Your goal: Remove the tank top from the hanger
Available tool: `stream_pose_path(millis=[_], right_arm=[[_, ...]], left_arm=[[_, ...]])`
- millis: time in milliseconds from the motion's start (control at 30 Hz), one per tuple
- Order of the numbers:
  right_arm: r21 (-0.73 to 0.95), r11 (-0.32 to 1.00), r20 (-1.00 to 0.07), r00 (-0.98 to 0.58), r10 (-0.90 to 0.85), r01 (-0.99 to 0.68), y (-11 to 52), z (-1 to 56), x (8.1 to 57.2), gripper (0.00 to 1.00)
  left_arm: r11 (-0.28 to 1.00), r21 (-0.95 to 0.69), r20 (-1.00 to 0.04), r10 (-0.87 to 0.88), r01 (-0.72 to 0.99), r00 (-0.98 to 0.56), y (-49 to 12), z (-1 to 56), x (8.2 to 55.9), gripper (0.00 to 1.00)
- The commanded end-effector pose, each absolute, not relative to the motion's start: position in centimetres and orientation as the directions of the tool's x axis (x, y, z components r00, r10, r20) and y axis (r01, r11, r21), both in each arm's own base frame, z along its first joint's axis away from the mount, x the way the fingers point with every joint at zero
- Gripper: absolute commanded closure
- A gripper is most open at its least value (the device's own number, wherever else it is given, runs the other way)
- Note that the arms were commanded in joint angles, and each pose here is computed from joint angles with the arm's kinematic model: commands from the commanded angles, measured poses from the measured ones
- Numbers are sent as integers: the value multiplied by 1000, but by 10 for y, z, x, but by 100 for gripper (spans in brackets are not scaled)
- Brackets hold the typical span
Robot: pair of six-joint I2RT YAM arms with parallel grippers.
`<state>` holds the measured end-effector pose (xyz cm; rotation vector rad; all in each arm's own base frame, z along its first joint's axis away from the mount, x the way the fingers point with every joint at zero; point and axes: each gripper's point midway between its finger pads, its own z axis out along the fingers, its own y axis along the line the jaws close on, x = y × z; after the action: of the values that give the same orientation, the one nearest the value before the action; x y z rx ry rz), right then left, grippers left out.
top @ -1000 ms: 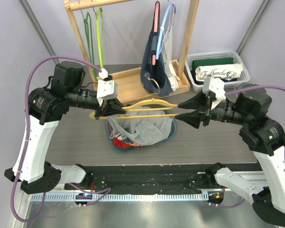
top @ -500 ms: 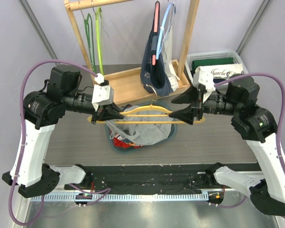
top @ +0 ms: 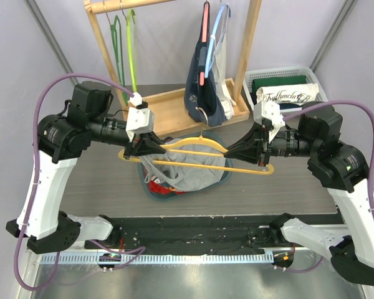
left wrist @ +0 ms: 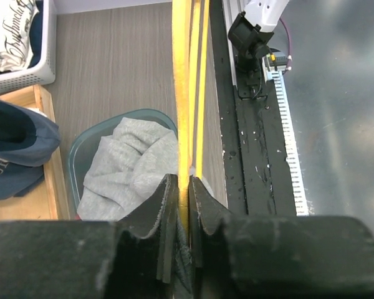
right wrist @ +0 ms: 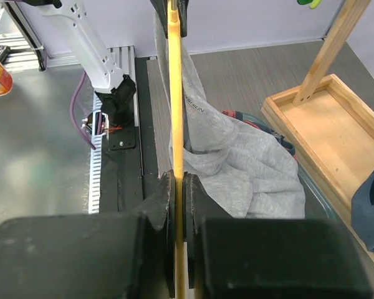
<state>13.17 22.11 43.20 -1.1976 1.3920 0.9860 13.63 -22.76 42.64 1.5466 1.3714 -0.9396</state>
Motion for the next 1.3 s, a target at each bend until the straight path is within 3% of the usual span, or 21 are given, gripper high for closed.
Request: stream_pose_path(millis=[0,33,67,167,433,600,800,1200,1267], right_arm=[[-68,224,-990,39,-133,-972,217,450,135,99],[-71,236,-991,41,-129,-969,216,452,137,99],[-73,259,-991,40,-131,-963,215,452,140,99],[-85,376,-991,39,-128,-923,207,457,158,99],[-77,584,-996,39,-78,-808,187,475,190,99],[-47,601,-999,34,-33,-798,185,489,188,99],[-6,552,-1000,17,15,-834,192,495,177,99],[19,520,-1000,-14,15,-854,195,483,168,99],[18,524,-1000,-11,16,-851,193,483,167,99]], left_arm=[[-16,173,-941,293,985,170,-232,453,139,62],[54,168,-946,291,984,146,-234,458,152,48],[105,171,-947,291,980,134,-234,460,161,22],[277,219,-946,294,936,134,-226,474,191,0],[523,336,-917,371,783,146,-188,467,226,0],[642,286,-906,422,711,-17,-170,407,246,0],[676,172,-918,375,717,-133,-186,372,252,0],[649,33,-965,218,760,-145,-226,407,261,0],[595,-6,-964,211,804,-162,-239,405,255,11]])
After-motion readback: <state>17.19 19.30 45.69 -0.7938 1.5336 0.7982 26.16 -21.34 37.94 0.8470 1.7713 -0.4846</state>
